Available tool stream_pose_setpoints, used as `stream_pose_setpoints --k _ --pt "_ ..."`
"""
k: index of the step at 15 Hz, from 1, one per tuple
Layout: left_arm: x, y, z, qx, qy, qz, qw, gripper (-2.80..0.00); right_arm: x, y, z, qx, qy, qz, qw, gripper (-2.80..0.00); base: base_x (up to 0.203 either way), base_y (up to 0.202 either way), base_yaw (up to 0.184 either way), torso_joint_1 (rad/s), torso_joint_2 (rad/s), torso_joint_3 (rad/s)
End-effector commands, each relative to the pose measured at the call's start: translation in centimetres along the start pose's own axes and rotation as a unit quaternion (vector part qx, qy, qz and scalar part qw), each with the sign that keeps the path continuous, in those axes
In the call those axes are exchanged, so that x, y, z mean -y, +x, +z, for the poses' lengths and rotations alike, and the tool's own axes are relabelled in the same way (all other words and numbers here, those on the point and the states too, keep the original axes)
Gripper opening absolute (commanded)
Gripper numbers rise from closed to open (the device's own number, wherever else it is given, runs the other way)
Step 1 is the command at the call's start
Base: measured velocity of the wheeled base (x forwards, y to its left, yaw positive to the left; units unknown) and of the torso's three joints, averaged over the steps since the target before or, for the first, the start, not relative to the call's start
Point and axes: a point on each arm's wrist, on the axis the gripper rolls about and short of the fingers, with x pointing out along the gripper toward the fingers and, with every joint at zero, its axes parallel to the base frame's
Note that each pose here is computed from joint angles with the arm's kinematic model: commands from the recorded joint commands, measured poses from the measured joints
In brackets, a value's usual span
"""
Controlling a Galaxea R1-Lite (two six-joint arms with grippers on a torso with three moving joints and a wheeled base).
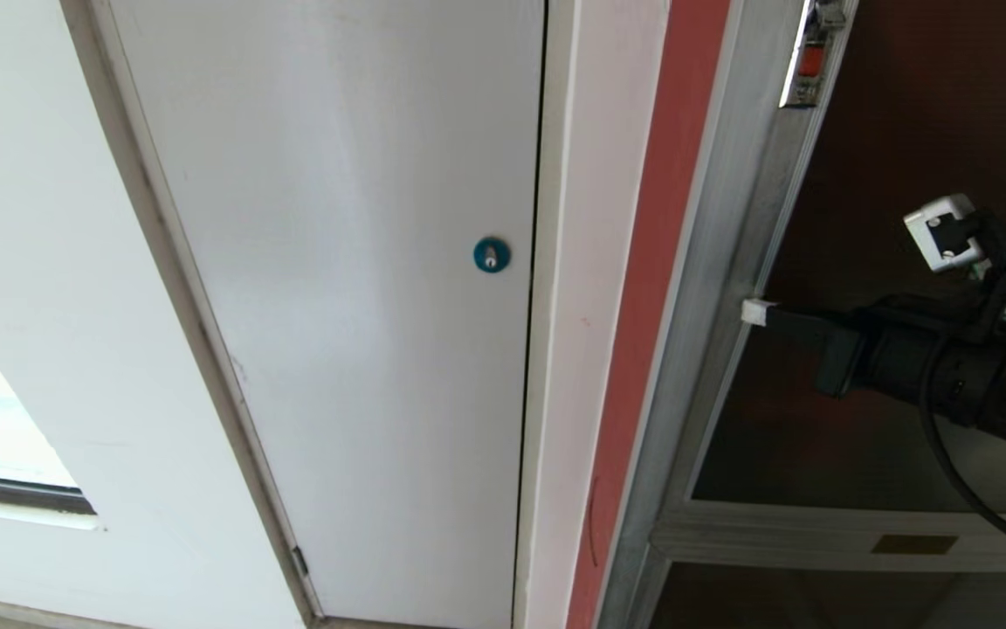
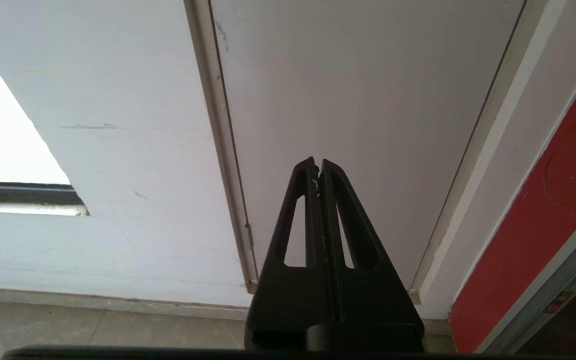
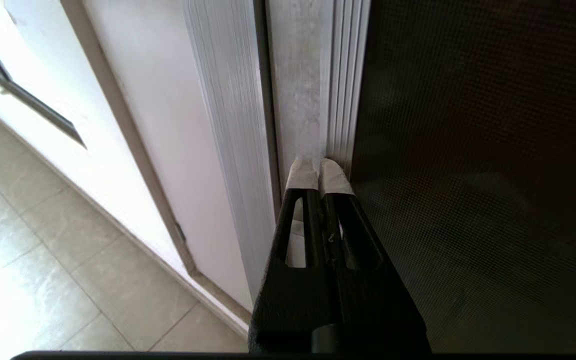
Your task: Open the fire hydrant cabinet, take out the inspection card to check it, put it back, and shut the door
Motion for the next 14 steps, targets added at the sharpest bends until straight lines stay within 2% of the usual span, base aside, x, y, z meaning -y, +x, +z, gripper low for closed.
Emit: stream_pose_setpoints --k 1,4,9,12,14 --pt "0.0 0.1 -0.2 -0.003 0.0 0.0 1.0 -2.8 -1.5 -1.4 0.4 0.013 -0.005 0.026 1.0 -2.8 0.0 0.0 0.0 0.0 0.0 0.0" --pt "0.0 0.1 -0.2 -0.003 0.0 0.0 1.0 -2.8 -2.3 -2.8 0.6 0.023 -0.007 0.035 0.999 -2.8 0.0 0.0 0.0 0.0 0.0 0.0" --pt "0.0 0.1 -0.2 -0.003 0.0 0.0 1.0 -2.8 -3.2 -4.6 2.2 0.061 0.02 0.045 0.997 -2.8 0.0 0.0 0.0 0.0 0.0 0.0" --pt "0.0 0.1 -0.2 -0.003 0.0 0.0 1.0 -2.8 -3.4 -4.8 4.3 0.096 0.027 0.048 0.994 -2.8 0.0 0.0 0.0 0.0 0.0 0.0" --pt "0.0 0.1 -0.2 -0.003 0.0 0.0 1.0 -2.8 -3.3 -4.6 6.3 0.125 0.018 0.049 0.991 -2.8 0.0 0.0 0.0 0.0 0.0 0.0"
